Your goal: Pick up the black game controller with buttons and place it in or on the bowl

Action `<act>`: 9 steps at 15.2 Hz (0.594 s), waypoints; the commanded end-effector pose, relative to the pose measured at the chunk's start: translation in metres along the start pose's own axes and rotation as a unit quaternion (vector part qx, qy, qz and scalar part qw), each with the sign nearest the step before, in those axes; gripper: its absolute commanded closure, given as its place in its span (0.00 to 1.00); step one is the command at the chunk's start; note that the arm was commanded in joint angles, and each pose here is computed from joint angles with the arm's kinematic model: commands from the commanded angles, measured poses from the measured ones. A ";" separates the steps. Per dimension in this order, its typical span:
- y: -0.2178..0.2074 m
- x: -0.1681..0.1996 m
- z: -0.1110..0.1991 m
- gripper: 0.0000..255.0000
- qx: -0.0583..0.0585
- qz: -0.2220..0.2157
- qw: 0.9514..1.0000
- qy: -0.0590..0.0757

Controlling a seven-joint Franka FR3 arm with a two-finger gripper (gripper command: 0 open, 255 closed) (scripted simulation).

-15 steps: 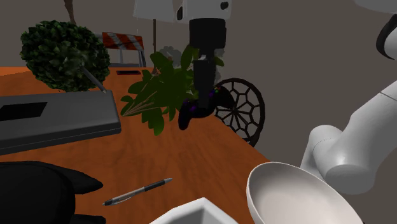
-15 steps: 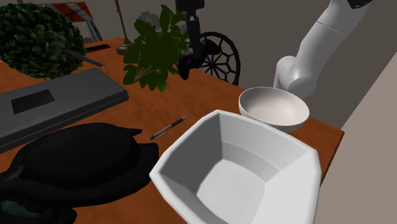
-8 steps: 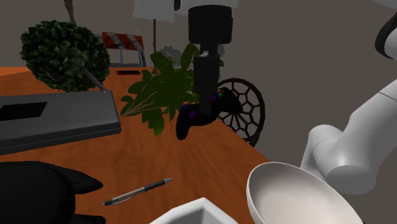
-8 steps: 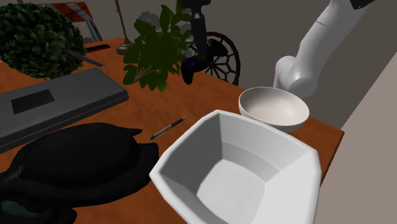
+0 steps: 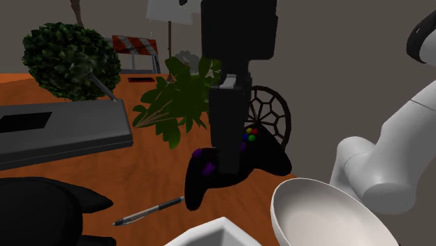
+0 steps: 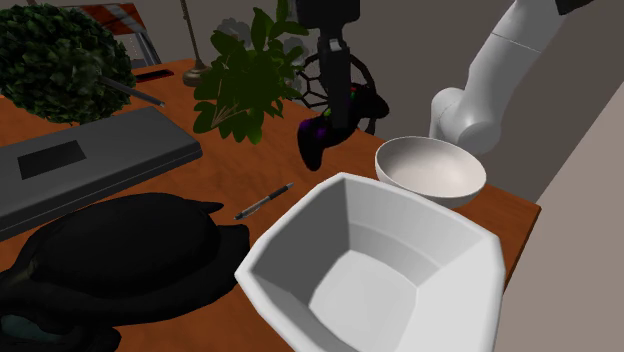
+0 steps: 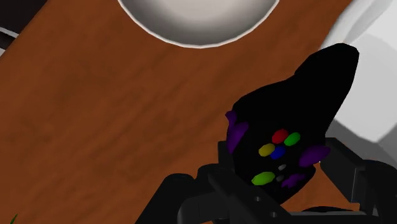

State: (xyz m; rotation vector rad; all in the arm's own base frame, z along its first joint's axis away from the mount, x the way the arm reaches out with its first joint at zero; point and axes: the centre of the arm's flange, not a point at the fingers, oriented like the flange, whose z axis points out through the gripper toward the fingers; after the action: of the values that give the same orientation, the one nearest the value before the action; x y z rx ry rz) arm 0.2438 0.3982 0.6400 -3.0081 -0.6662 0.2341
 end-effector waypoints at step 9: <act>-0.126 -0.029 0.018 1.00 0.000 0.001 1.000 0.000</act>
State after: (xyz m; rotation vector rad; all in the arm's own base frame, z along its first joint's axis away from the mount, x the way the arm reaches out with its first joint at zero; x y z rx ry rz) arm 0.1710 0.4906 0.6363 -3.0087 -0.6678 0.2340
